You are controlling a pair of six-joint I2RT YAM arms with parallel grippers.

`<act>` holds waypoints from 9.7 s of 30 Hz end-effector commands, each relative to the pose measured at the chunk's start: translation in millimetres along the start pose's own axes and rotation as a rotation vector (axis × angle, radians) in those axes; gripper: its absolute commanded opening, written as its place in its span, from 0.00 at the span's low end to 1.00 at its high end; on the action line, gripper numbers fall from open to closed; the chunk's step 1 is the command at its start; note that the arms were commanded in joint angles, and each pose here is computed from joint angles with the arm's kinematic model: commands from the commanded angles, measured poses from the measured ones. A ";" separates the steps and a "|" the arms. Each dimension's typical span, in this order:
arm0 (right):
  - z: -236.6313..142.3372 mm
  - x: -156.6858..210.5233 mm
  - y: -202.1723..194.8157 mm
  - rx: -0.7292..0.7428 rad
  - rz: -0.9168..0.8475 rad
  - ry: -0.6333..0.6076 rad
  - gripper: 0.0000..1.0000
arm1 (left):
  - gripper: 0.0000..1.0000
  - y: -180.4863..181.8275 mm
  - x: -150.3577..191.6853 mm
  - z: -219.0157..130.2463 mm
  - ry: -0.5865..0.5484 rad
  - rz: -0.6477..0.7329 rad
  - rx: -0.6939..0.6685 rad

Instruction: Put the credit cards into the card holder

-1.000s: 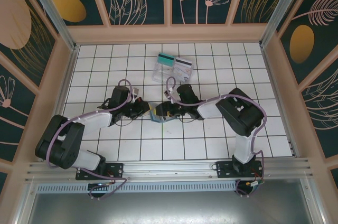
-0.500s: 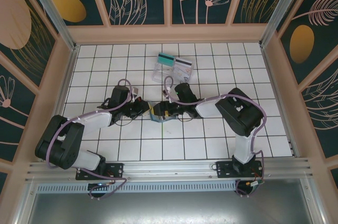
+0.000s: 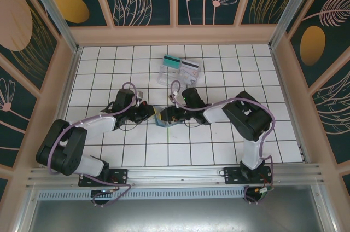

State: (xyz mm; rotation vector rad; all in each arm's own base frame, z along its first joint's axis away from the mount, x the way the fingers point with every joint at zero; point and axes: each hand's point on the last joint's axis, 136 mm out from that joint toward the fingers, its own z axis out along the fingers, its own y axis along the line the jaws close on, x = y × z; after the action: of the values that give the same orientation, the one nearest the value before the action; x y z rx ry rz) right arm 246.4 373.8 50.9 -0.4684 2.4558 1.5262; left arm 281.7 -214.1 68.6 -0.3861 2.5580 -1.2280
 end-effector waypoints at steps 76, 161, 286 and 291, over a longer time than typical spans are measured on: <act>-48.0 -4.3 -56.7 0.207 0.160 -0.063 0.73 | 0.00 27.6 -37.8 -20.2 0.012 0.226 -0.475; -169.5 -203.6 -77.7 0.837 -0.339 -0.162 0.56 | 0.72 -9.5 -190.7 7.4 -0.318 0.232 -0.253; -155.4 -227.0 -79.4 0.665 -0.359 -0.269 0.00 | 0.30 26.7 -153.3 102.3 -0.072 0.242 -0.181; -156.1 -226.6 -79.7 0.668 -0.365 -0.273 0.39 | 0.30 26.9 -152.5 102.7 -0.069 0.242 -0.181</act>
State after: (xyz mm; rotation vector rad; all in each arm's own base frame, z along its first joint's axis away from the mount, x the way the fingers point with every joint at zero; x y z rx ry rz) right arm 483.5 236.7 99.9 -0.4821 2.3733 0.5211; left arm 482.6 -214.7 27.5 -0.1181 2.4585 -0.8772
